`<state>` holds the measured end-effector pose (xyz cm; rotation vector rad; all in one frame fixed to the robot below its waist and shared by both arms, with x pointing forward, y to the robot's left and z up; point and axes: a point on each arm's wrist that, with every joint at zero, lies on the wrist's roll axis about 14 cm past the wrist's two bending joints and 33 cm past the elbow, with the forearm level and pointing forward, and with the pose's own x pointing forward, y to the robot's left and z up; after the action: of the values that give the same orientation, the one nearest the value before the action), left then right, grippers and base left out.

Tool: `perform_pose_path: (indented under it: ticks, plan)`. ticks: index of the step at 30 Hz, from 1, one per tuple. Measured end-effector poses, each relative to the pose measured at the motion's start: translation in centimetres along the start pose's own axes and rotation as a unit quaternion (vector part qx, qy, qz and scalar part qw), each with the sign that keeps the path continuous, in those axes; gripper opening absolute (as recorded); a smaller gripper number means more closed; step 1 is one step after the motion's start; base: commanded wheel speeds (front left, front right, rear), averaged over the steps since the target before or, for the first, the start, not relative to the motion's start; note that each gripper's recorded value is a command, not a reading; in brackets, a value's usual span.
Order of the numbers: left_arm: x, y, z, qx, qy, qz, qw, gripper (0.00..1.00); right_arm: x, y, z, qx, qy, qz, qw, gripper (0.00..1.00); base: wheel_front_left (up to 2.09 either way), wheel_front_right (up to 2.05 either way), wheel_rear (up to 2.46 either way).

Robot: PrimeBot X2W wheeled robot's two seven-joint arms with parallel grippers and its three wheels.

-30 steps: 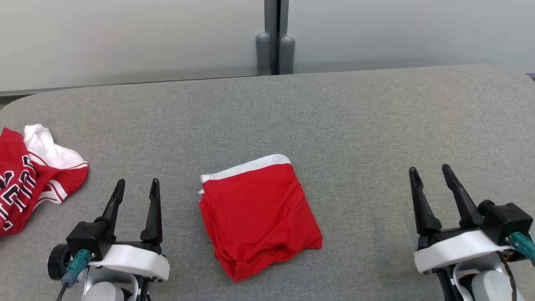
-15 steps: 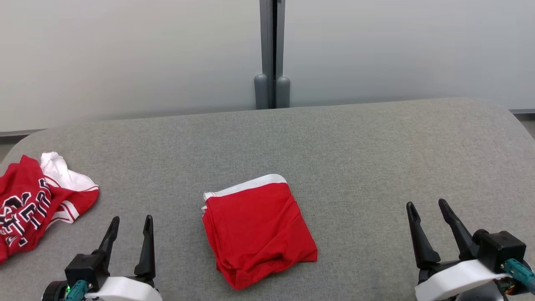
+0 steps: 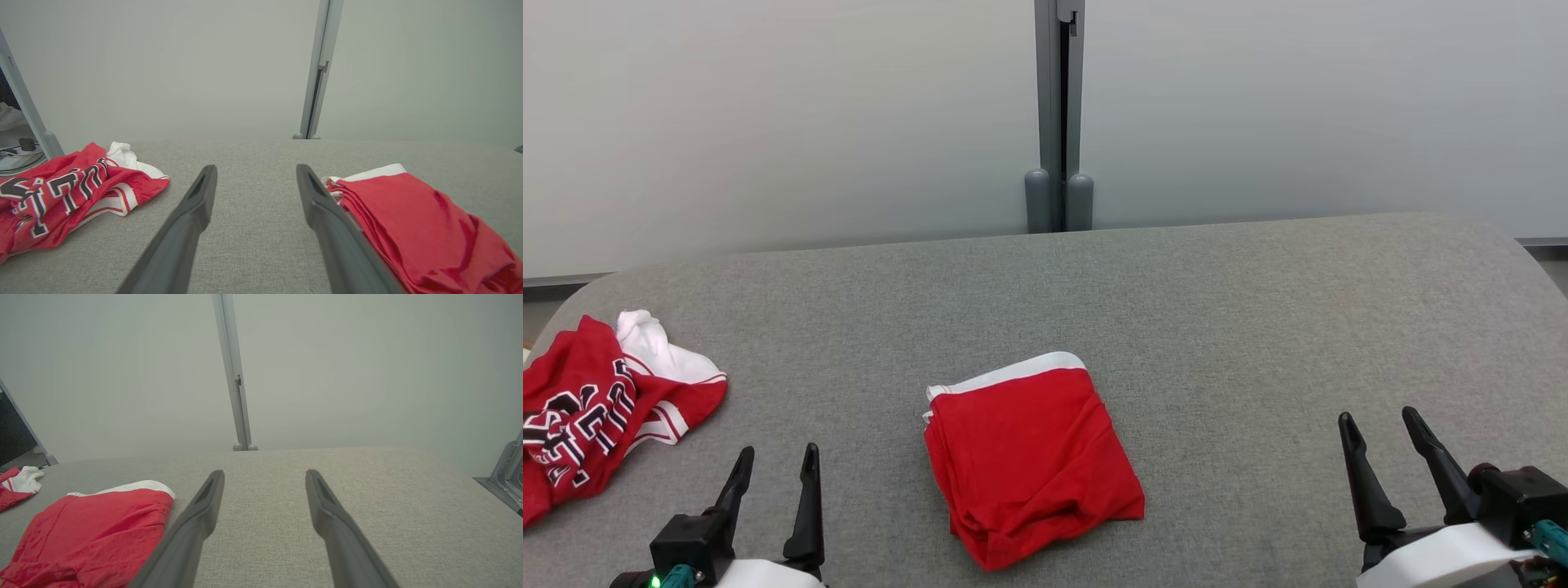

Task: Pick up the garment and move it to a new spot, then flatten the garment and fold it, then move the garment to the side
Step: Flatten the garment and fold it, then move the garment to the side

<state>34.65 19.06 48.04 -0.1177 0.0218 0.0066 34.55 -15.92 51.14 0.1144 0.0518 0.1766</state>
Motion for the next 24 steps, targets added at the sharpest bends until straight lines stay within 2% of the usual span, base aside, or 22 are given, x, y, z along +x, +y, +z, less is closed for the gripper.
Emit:
perform_pose_path:
  ticks: [15,24]
  plan:
    - [0.1,0.2,-0.1,0.0,0.004,0.001,1.0,1.0,0.4,0.0,-0.5,0.004,0.009,0.0,1.0,1.0,0.0,0.0,0.0]
    - [1.4,0.3,0.9,-0.008,-0.012,0.005,1.0,1.0,2.6,2.8,-2.5,0.01,0.043,0.046,0.998,1.0,0.0,0.0,0.0]
